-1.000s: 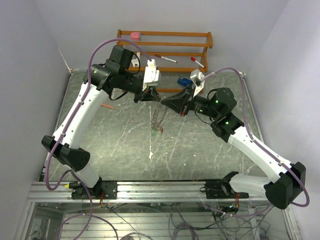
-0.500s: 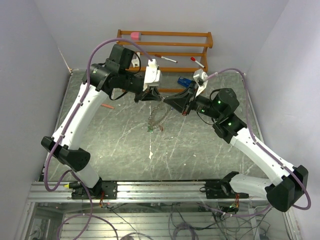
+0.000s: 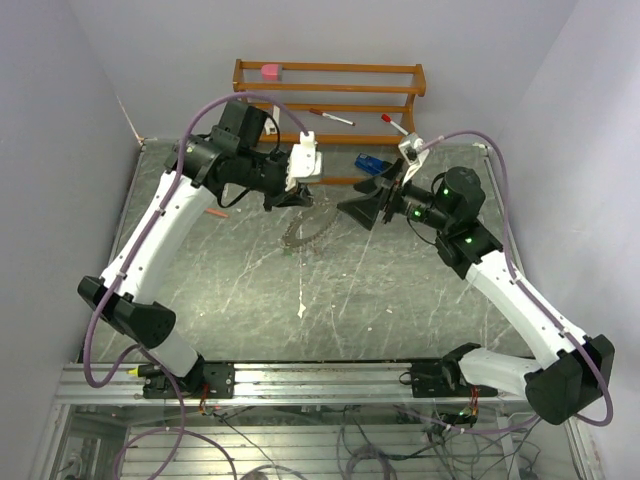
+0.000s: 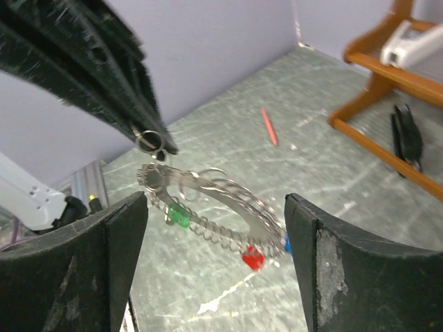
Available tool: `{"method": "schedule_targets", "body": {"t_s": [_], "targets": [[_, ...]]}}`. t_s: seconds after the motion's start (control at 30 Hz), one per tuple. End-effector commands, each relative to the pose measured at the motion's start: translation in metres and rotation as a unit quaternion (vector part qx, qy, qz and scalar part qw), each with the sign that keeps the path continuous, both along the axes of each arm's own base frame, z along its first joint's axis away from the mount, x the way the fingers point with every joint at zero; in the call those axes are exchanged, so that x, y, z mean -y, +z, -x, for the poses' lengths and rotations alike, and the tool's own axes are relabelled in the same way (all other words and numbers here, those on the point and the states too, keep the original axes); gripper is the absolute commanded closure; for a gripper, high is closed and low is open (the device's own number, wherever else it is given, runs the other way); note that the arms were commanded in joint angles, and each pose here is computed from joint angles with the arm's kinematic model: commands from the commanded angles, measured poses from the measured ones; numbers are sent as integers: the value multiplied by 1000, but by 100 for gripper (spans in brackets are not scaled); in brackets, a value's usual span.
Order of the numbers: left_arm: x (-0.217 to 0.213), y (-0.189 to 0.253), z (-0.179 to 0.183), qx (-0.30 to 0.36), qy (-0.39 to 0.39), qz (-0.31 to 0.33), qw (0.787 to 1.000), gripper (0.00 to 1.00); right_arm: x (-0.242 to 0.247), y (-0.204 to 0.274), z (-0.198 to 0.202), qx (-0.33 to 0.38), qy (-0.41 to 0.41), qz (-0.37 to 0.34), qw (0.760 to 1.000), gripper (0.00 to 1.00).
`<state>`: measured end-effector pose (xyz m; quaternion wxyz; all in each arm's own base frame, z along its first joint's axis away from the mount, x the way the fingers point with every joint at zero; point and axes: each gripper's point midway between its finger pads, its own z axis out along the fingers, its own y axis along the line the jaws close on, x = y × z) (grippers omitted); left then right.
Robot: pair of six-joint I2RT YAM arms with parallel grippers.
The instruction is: Put the keys on the keyring
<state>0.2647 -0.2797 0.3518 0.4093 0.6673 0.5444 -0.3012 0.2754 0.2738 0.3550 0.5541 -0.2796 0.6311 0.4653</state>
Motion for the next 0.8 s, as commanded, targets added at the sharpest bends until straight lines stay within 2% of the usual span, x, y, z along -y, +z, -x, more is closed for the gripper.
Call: {"method": "schedule_targets", "body": {"t_s": [0.0, 0.23, 0.43, 0.5, 0.77], "targets": [[-22, -19, -24, 45, 67, -48, 996, 93, 25, -9, -13, -28, -40, 27, 998, 19], [-53, -69, -61, 90, 143, -137, 976, 93, 39, -67, -35, -102, -88, 76, 988, 15], [-51, -107, -84, 70, 184, -149, 969, 93, 41, -106, -41, -152, -103, 96, 978, 12], [-58, -118, -99, 78, 218, -167, 958, 93, 46, -115, -45, -164, -116, 109, 974, 11], [-118, -109, -163, 124, 318, -168, 925, 93, 58, -131, -48, -180, -142, 134, 964, 10]]}}
